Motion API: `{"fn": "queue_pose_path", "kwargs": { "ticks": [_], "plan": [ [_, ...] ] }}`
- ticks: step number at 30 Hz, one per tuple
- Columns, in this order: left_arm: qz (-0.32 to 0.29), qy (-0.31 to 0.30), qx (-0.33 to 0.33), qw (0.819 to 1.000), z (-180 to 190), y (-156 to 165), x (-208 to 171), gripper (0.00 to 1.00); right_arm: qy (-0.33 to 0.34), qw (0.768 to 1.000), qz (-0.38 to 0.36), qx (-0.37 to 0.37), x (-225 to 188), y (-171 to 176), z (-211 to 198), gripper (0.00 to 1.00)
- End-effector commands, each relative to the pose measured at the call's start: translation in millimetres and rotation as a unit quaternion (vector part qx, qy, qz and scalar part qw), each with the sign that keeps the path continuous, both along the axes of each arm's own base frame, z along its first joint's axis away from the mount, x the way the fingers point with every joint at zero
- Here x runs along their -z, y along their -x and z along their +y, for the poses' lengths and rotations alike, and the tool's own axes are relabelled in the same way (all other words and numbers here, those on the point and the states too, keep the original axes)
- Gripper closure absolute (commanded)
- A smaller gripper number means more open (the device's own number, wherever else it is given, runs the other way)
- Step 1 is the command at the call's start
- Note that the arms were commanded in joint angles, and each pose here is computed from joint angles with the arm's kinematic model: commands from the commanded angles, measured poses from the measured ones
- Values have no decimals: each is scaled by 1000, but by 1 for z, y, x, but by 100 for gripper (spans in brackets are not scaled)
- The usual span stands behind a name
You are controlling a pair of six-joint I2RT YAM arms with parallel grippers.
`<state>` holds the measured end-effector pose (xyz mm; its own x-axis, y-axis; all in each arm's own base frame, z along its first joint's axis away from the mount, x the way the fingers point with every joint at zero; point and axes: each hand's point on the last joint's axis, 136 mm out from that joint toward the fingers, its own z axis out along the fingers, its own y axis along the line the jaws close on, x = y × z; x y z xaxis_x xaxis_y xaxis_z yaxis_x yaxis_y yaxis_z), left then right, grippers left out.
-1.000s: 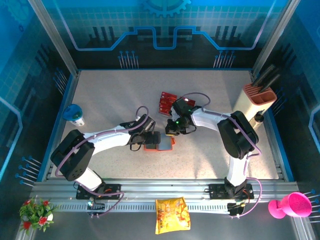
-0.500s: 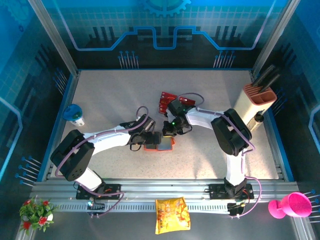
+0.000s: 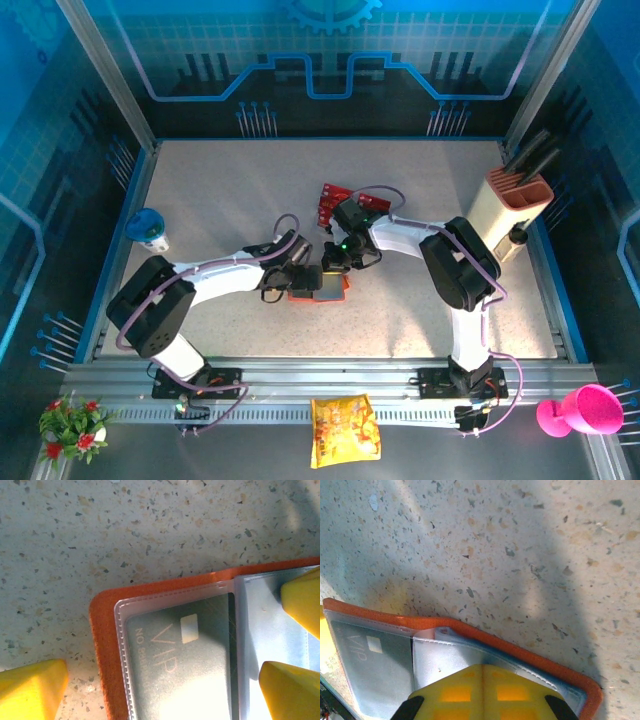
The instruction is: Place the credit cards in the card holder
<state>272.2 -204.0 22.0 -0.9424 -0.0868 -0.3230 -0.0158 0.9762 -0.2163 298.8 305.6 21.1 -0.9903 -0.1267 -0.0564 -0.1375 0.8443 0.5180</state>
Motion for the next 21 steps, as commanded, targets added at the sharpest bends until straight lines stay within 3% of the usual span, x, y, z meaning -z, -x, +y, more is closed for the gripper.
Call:
{"fn": "queue_pose_path", "kwargs": {
  "ticks": [1, 5, 11, 21],
  "plan": [
    [21, -12, 9, 1000, 7, 10, 16, 1, 0, 1000, 14, -1, 4, 9, 0, 99],
    [26, -19, 8, 999, 11, 14, 22, 1, -8, 1000, -2, 13, -11, 0, -4, 97],
    [31, -16, 2, 999, 14, 19, 28, 1, -16, 999, -20, 34, -29, -8, -12, 80],
    [34, -12, -2, 999, 15, 21, 33, 1, -7, 999, 1, 44, -11, -1, -15, 70]
  ]
}}
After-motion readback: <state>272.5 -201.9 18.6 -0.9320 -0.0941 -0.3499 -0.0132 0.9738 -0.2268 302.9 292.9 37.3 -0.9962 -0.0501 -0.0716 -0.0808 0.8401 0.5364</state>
